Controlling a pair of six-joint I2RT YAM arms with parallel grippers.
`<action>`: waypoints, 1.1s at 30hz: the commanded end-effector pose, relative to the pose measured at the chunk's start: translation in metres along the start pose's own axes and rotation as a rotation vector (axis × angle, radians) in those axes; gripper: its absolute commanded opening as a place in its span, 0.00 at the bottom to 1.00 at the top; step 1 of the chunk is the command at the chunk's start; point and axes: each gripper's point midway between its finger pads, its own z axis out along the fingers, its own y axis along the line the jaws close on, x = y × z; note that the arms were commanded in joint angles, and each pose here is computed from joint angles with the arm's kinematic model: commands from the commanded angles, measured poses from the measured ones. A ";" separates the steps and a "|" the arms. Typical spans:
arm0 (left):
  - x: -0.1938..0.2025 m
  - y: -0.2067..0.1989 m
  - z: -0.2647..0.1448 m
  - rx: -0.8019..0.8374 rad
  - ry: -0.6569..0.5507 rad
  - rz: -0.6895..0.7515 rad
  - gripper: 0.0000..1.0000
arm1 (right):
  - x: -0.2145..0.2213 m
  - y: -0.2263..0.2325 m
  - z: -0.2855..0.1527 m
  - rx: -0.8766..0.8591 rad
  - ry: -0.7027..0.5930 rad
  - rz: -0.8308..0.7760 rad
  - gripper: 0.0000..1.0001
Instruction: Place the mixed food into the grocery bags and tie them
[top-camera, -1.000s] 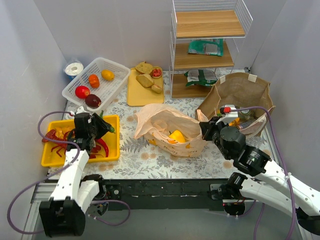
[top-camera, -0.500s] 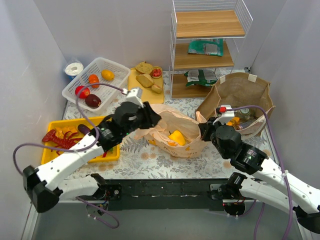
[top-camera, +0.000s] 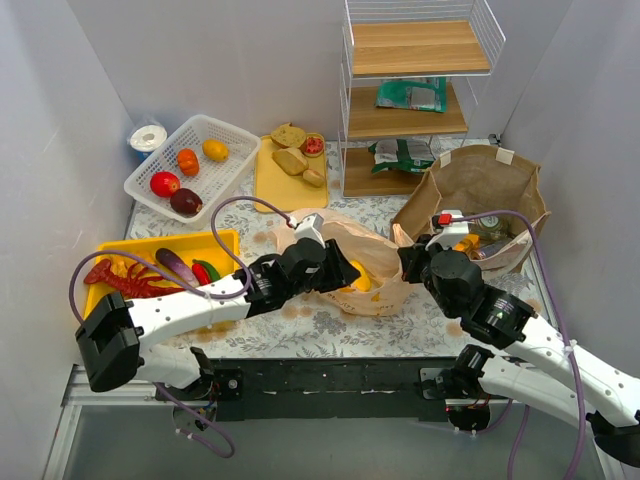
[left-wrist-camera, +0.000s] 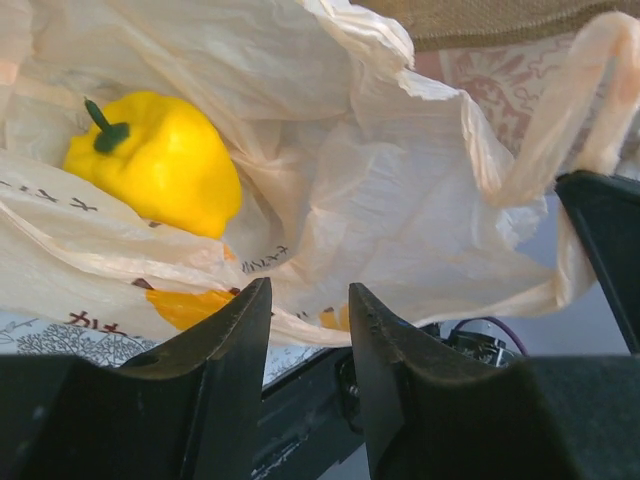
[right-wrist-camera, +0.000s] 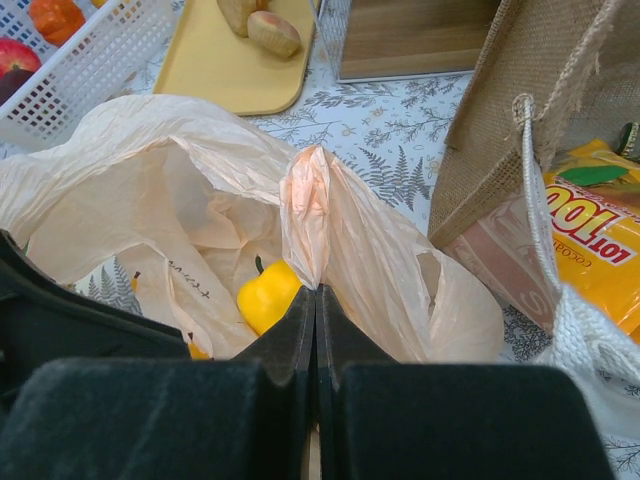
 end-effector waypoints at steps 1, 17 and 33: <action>-0.026 -0.011 -0.006 0.011 -0.080 0.016 0.38 | -0.023 0.002 -0.007 -0.002 -0.060 0.053 0.01; -0.156 0.221 -0.142 -0.640 -0.285 0.040 0.90 | -0.018 0.004 -0.005 -0.013 -0.056 0.051 0.01; -0.132 0.310 -0.105 -0.753 -0.157 -0.079 0.69 | -0.026 -0.010 -0.017 0.013 -0.097 0.062 0.01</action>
